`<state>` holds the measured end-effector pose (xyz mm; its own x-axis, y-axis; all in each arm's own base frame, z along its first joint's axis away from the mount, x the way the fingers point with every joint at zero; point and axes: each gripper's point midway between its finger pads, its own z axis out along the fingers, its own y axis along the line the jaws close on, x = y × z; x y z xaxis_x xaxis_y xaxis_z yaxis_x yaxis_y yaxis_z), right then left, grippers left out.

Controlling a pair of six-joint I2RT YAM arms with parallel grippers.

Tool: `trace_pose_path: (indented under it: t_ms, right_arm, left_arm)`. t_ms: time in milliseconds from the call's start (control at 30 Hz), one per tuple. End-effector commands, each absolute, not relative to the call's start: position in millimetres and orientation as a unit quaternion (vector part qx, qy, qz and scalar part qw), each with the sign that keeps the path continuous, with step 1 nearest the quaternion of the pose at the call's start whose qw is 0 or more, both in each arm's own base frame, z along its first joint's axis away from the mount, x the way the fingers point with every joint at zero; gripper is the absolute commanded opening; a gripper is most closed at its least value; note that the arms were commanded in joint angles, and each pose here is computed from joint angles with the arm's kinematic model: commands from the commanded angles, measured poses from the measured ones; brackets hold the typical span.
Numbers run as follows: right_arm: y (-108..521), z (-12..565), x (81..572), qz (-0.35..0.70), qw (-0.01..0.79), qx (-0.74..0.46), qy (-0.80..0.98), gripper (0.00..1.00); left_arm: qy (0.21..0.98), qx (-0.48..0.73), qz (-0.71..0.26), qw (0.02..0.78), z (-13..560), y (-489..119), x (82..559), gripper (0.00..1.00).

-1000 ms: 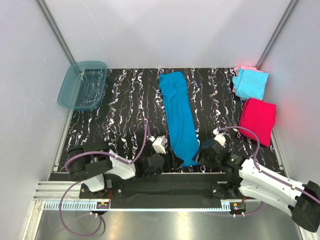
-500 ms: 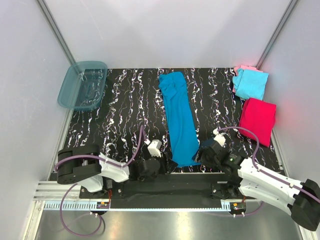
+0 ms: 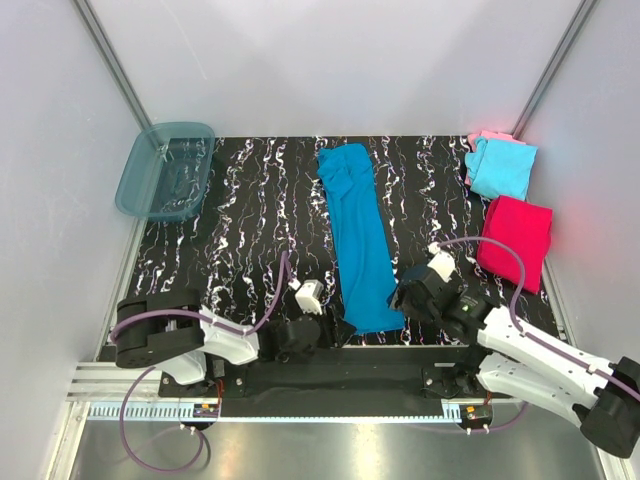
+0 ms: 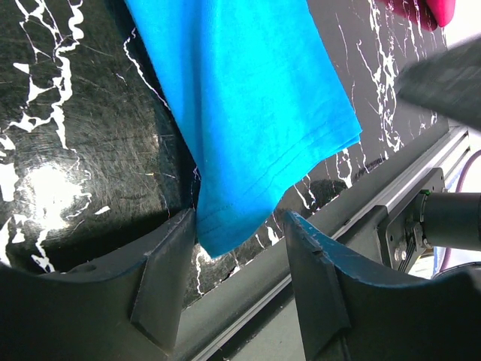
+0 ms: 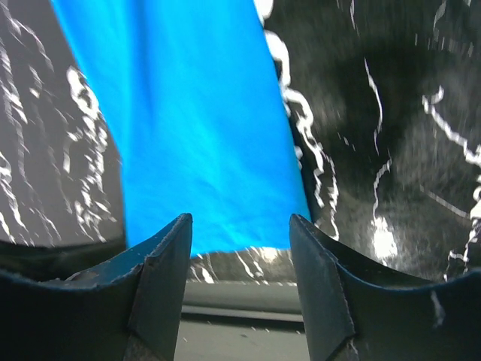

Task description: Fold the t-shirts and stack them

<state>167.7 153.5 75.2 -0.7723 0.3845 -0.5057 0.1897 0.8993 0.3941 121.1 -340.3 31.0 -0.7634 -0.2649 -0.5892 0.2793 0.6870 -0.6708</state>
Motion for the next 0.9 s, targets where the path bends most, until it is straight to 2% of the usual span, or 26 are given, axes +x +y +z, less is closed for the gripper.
trace_pose_path:
  t_ms: [0, 300, 533, 867]
  right_arm:
    - [144.3, 92.3, 185.3, 0.119, 0.342, 0.144, 0.921, 0.62]
    - [139.8, 78.6, 190.0, 0.091, 0.336, 0.149, 0.926, 0.63]
    - [130.6, 83.3, 229.8, 0.108, 0.329, 0.185, 0.920, 0.65]
    - [148.2, 46.9, 202.0, 0.155, 0.251, 0.189, 0.937, 0.64]
  left_arm:
    - [0.837, -0.010, -0.404, 0.368, 44.2, -335.6, 128.1, 0.57]
    - [0.836, -0.021, -0.396, 0.379, 46.3, -317.4, 129.7, 0.57]
    - [0.835, -0.023, -0.405, 0.372, 44.1, -316.8, 126.3, 0.57]
    - [0.837, -0.031, -0.397, 0.377, 38.3, -303.0, 126.7, 0.57]
